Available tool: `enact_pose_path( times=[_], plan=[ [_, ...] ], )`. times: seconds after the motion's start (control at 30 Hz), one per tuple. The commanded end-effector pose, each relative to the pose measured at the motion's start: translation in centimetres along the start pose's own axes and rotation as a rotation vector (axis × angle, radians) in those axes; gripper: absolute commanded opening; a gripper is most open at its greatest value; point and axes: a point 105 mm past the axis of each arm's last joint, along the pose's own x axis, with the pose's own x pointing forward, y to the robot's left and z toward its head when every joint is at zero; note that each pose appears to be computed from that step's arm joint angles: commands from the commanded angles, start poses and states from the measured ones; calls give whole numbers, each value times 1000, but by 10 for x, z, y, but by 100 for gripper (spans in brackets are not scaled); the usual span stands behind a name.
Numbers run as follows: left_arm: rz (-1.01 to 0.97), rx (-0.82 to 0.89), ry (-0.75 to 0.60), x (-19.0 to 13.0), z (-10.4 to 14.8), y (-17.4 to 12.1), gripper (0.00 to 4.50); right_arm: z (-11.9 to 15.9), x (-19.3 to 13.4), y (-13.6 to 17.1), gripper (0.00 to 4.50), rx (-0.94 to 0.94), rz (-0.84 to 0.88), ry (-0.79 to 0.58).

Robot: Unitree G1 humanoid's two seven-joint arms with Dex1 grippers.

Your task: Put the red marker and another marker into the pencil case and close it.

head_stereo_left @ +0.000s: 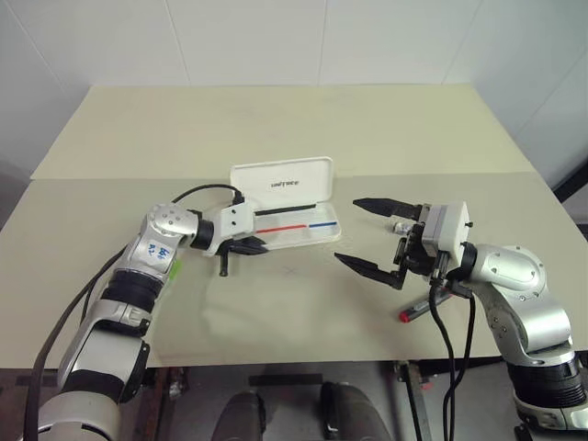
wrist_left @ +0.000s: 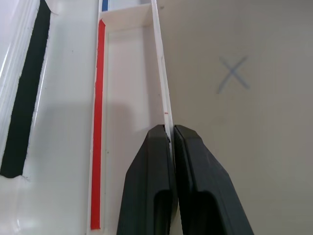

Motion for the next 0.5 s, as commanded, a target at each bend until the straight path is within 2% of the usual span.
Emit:
enact_pose_path(
  times=[0.03, 0.5],
  plan=[
    [-75, 30, -53, 4, 20, -14, 3, 11, 0, 1, 450, -25, 20, -25],
    [-131, -51, 3, 0, 10, -54, 3, 11, 0, 4, 450, -12, 37, -19]
  ],
)
